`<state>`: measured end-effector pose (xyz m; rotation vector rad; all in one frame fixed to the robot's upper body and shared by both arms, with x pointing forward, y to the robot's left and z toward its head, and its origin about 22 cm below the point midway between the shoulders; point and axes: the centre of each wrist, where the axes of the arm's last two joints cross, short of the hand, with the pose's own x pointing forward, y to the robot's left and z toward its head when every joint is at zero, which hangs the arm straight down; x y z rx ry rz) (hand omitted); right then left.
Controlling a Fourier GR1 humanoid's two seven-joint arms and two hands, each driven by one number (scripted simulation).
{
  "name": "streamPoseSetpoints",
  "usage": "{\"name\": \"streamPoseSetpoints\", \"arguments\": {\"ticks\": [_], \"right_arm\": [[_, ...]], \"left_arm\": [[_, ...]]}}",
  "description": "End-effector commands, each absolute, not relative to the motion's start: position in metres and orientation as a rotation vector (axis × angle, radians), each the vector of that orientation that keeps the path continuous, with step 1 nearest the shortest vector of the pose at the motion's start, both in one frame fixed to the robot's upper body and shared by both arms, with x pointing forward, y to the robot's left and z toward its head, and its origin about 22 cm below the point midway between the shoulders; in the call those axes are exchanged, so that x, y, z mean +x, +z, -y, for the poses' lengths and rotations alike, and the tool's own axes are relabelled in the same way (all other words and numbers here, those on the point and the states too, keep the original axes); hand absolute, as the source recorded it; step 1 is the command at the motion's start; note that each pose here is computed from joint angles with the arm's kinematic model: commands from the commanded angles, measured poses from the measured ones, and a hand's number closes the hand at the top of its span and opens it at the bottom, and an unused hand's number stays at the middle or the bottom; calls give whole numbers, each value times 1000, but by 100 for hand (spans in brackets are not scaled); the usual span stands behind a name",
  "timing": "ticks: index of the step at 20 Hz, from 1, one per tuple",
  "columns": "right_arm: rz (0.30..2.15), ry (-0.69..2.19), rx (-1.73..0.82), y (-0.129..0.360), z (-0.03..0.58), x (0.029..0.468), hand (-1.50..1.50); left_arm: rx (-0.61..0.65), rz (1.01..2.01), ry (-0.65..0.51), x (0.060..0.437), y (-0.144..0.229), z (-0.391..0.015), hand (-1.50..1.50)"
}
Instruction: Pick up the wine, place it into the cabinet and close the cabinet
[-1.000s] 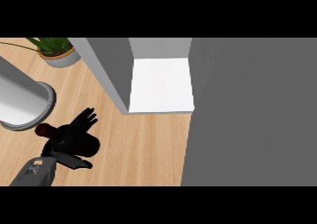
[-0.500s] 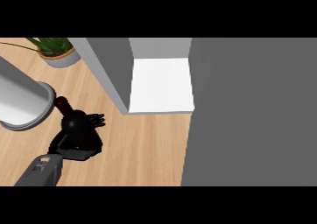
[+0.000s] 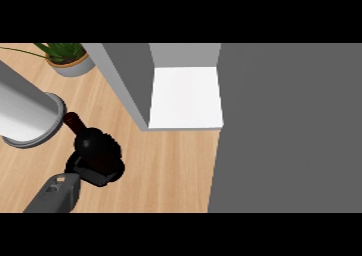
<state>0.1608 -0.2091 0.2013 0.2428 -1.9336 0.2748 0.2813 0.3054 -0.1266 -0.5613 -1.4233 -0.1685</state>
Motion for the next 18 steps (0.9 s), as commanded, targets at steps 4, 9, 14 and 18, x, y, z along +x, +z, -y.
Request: {"name": "streamPoseSetpoints", "arguments": {"ticks": [4, 9, 14, 18], "right_arm": [[1950, 238, 265, 204, 211, 151, -150], [1937, 268, 276, 198, 217, 154, -150], [1948, 276, 259, 211, 216, 144, -150], [1951, 264, 256, 205, 228, 146, -150]], "left_arm": [[-339, 1582, 349, 247, -155, -295, 150], [-227, 1639, 510, 232, -163, -288, 150], [-305, 1695, 513, 252, -148, -264, 150], [-333, 1675, 454, 253, -123, -259, 150]]}}
